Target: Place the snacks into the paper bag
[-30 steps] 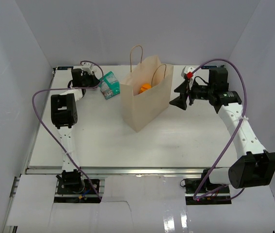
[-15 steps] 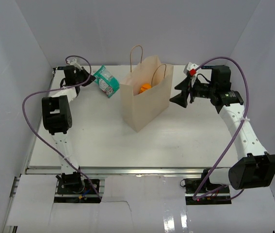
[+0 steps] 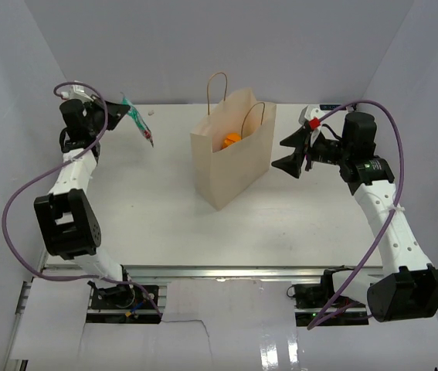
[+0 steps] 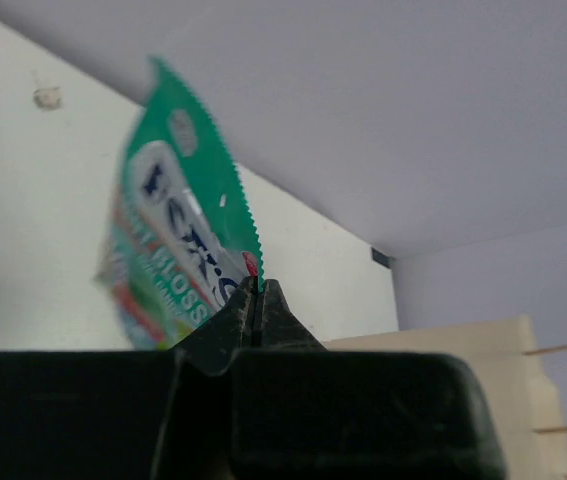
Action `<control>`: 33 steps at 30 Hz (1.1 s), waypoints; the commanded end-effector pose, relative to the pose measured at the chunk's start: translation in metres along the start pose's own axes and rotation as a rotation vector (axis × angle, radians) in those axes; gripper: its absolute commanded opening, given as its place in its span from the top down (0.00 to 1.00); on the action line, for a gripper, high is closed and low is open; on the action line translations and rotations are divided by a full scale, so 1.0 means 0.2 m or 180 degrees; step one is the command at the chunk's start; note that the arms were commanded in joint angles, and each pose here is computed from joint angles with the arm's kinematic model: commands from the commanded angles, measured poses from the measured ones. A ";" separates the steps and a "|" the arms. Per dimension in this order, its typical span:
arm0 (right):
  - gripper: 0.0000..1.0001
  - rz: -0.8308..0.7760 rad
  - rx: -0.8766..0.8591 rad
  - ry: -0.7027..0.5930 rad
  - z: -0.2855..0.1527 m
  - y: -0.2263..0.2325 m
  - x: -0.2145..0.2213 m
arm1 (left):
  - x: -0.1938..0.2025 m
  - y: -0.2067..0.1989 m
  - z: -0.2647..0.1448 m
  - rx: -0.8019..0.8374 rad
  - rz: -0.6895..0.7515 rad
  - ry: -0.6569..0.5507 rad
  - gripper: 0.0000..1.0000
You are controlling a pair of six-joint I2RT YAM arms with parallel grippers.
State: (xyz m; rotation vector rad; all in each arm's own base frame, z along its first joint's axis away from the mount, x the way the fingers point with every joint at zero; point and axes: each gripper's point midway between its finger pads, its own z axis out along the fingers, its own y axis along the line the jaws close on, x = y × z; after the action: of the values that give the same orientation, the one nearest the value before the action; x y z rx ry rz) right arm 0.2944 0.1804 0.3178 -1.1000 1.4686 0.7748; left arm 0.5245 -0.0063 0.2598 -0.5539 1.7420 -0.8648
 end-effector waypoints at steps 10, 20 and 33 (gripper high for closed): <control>0.25 -0.0081 0.0029 -0.0202 -0.02 0.00 -0.12 | -0.32 -1.26 -0.76 0.1727 0.0904 -0.0556 1.00; 0.24 -0.0052 0.0052 -0.0210 -0.03 0.01 -0.12 | -0.02 -1.81 -0.93 0.2676 0.0941 -0.0102 1.00; 0.24 -0.0069 0.0112 -0.0206 -0.06 0.06 -0.09 | 0.24 -1.92 -0.67 0.2786 0.1039 0.0188 1.00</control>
State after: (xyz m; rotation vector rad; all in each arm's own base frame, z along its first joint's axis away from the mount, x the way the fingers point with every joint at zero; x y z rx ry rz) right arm 0.2807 0.1795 0.3315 -1.0560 1.4385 0.7783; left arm 0.3764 -0.2354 0.5268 0.3101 1.3540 -1.3058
